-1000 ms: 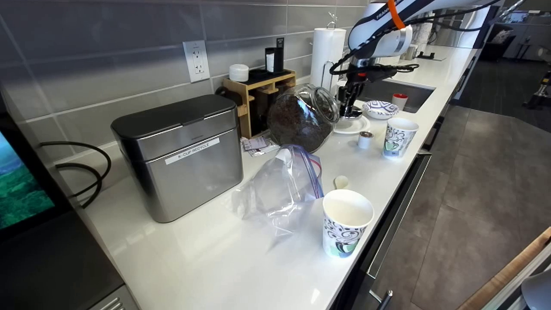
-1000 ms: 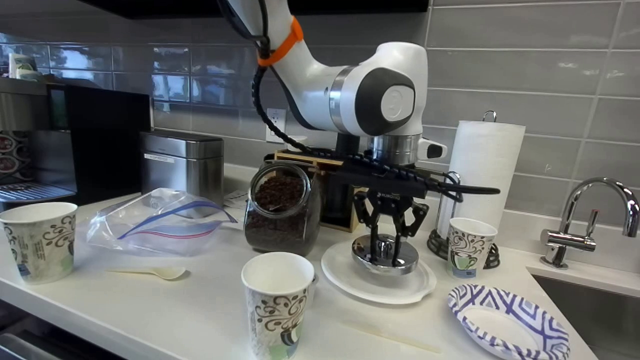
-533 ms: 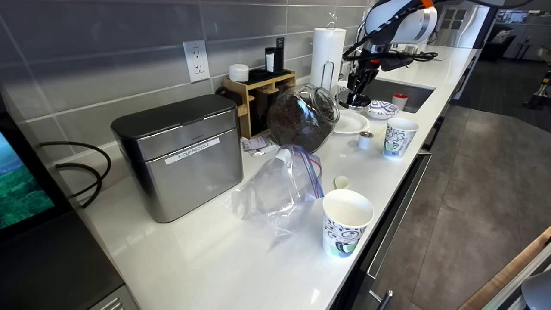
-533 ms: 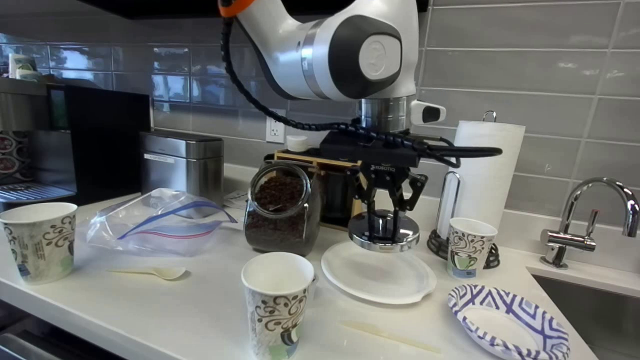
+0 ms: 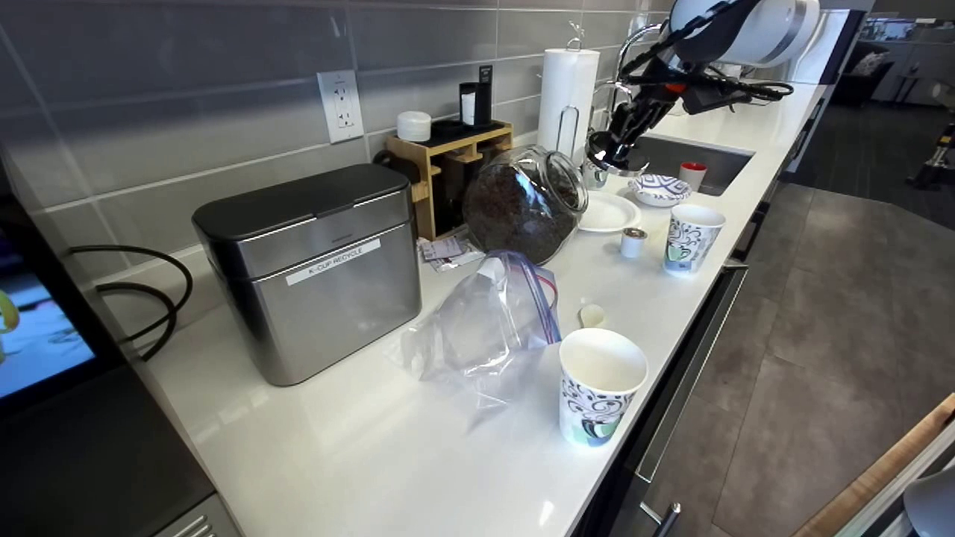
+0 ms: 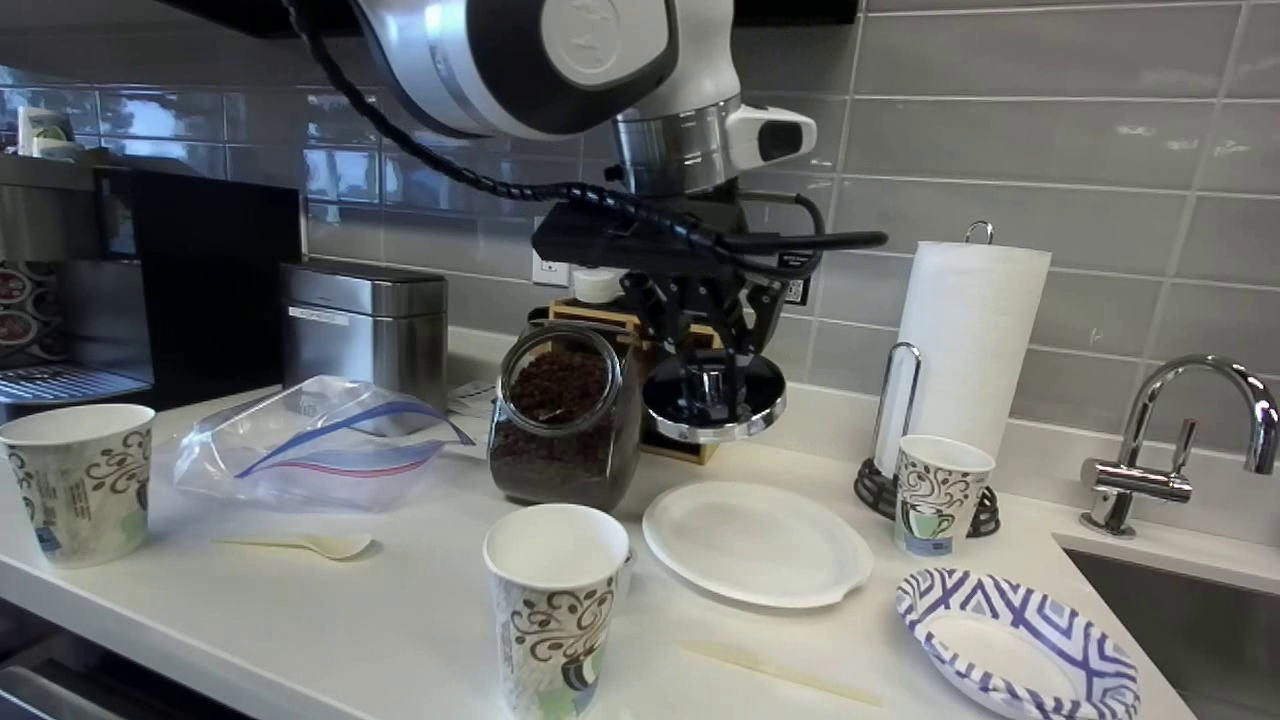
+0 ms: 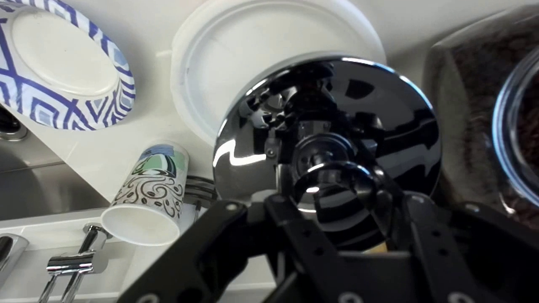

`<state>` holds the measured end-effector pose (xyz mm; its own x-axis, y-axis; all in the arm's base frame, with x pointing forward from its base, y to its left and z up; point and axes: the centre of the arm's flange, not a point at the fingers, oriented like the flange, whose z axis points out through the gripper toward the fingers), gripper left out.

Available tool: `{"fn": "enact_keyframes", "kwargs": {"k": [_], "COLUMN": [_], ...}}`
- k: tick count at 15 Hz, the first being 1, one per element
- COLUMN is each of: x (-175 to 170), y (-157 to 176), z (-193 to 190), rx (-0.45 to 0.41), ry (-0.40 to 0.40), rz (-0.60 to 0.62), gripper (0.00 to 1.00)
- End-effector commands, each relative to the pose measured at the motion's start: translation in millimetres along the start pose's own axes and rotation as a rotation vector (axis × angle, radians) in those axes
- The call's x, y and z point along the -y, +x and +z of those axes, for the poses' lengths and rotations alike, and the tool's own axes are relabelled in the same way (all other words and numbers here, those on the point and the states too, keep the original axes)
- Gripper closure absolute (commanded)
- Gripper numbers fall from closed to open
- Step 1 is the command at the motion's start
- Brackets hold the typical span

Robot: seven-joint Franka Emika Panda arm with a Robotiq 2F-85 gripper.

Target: Put the lid on the jar

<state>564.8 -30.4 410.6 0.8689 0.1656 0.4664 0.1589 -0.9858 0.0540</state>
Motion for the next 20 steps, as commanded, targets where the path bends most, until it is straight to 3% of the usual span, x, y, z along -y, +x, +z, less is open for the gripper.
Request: {"fn": "enact_keyframes", "kwargs": {"k": [1,8,9,13,14,18,20], "x": [30,69,64,69,71,100,111], "y": [-35,-58,-37,-45,-47,-57,-60], "z": [-26,-46,-36,-42,-41,-50,-54], "rx": [-0.080,-0.186,-0.159,-0.168,-0.206,-0.308,-0.311], "ry": [0.034,0.071,0.063,0.068,0.080,0.158,0.179], "rz": [0.005,0.025,0.023,0.025,0.005,-0.065,-0.087], "gripper": [0.79,0.79,0.54,0.54,0.79,0.79,0.79]}}
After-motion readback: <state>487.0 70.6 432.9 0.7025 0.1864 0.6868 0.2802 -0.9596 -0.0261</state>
